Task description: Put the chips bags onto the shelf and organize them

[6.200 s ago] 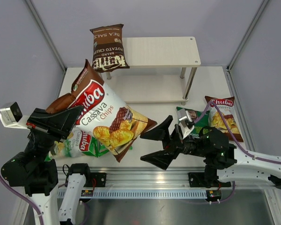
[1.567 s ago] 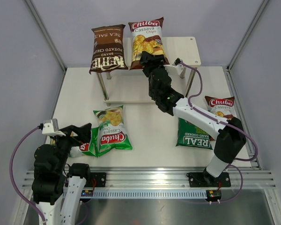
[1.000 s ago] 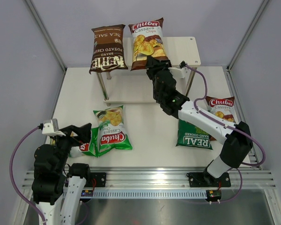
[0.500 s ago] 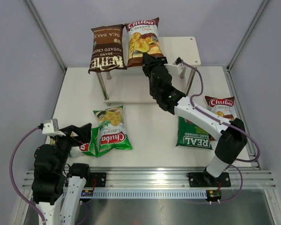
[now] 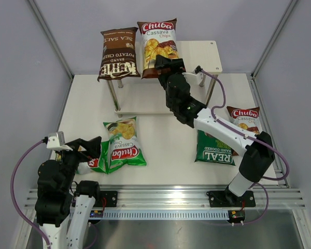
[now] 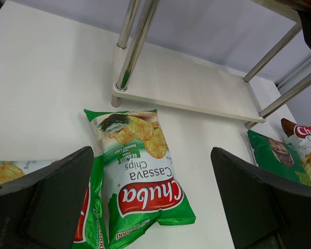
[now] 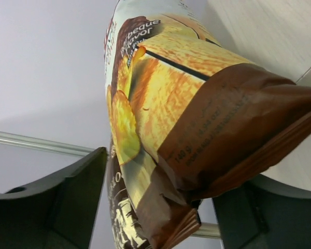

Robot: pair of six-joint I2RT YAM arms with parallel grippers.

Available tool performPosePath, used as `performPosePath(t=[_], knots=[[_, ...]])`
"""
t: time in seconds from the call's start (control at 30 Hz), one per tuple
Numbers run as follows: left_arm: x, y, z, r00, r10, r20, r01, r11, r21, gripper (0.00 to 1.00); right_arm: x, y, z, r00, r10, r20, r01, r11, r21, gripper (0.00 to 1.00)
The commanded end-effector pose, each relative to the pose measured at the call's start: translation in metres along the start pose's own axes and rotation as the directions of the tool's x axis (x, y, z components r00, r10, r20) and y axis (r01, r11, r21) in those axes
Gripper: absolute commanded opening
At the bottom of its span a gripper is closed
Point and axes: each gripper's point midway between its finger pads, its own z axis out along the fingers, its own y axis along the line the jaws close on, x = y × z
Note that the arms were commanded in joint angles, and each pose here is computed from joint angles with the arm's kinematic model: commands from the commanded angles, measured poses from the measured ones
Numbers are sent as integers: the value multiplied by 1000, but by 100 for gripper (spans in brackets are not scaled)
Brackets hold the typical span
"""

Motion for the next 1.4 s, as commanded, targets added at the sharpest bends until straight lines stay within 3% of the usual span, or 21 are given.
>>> performPosePath(t=[0.0,0.1,0.37,0.63,0.8,0.97,1.37], knots=[[-9,-4,0,999,15,44,-16,1000,20,99,-27,20,-17,997,54,49,-53,998,-16,93],[-10,-4,0,999,14,46,-15,1000,21,99,-36,15,-23,997,52,60,-52,999,-9,100],[-10,-3,0,999,13,43,-14,1000,15,99,-64,23,-51,998,52,46,-49,997,-53,99],[-7,-4,5,1000,11,23,-11,1000,17,99,-82,11,-59,997,-70,-39,69,997,-35,98],[-8,-4,3,999,13,33,-14,1000,21,99,-92,-3,-53,997,-82,-2,81,996,-28,67],[-7,-5,3,1000,16,26,-17,1000,26,99,-90,-11,-34,986,-165,3,165,986,-10,54],[-7,-5,3,999,18,28,-18,999,27,99,-72,-16,-20,984,-172,-53,172,985,-13,42]])
